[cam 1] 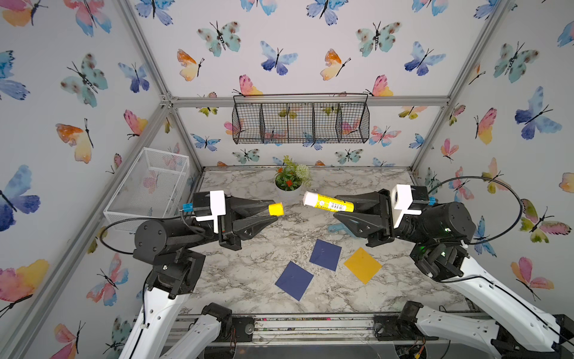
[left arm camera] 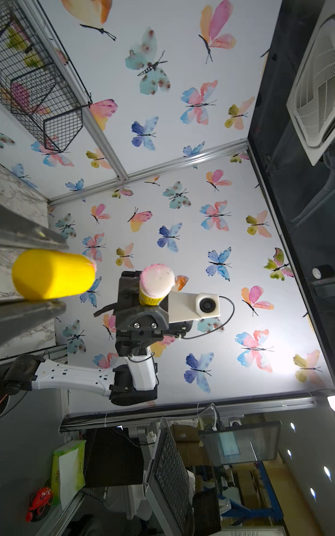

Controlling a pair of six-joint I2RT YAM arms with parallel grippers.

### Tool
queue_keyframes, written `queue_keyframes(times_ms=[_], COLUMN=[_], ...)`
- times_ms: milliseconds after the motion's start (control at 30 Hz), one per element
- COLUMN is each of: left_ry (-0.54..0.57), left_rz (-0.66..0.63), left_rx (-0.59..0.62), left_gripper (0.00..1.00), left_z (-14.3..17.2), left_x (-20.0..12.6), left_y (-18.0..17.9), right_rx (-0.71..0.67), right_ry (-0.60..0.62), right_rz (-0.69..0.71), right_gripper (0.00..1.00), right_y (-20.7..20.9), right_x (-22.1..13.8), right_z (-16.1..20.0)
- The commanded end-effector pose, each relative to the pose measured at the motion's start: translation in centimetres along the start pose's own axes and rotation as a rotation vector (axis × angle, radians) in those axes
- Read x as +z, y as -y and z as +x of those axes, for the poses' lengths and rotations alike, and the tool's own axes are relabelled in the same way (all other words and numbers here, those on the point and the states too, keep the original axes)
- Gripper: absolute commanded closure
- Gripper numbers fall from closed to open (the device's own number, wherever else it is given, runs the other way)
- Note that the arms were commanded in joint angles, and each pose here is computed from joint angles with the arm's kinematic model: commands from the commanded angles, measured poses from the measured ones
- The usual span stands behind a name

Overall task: Seal the envelope with a glue stick
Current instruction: Close the lid of the glue stick.

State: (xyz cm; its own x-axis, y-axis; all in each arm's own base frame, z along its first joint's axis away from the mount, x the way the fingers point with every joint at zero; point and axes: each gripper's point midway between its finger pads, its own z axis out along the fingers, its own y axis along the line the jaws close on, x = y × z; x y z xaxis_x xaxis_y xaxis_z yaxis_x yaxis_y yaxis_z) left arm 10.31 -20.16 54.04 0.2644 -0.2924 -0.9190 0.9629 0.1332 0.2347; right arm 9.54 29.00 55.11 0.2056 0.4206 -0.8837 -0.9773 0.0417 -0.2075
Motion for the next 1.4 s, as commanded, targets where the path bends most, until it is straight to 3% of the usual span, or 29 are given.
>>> queue_keyframes(times_ms=[0, 300, 1367], left_ry=[0.087, 0.213, 0.240], left_rz=[0.068, 0.068, 0.091], left_rx=[0.063, 0.078, 0.073], left_gripper=[0.91, 0.92, 0.92], left_z=[-2.6, -4.1, -4.3], left_x=[0.3, 1.0, 2.0], left_y=[1.9, 2.2, 2.1], right_rx=[-0.011, 0.025, 0.084], right_ry=[0.077, 0.131, 0.155], right_rz=[-0.109, -0.194, -0.238], right_gripper=[0.95, 0.95, 0.95], right_y=[-1.5, -1.8, -2.0], right_x=[0.4, 1.5, 1.7], right_z=[-1.5, -1.8, -1.2])
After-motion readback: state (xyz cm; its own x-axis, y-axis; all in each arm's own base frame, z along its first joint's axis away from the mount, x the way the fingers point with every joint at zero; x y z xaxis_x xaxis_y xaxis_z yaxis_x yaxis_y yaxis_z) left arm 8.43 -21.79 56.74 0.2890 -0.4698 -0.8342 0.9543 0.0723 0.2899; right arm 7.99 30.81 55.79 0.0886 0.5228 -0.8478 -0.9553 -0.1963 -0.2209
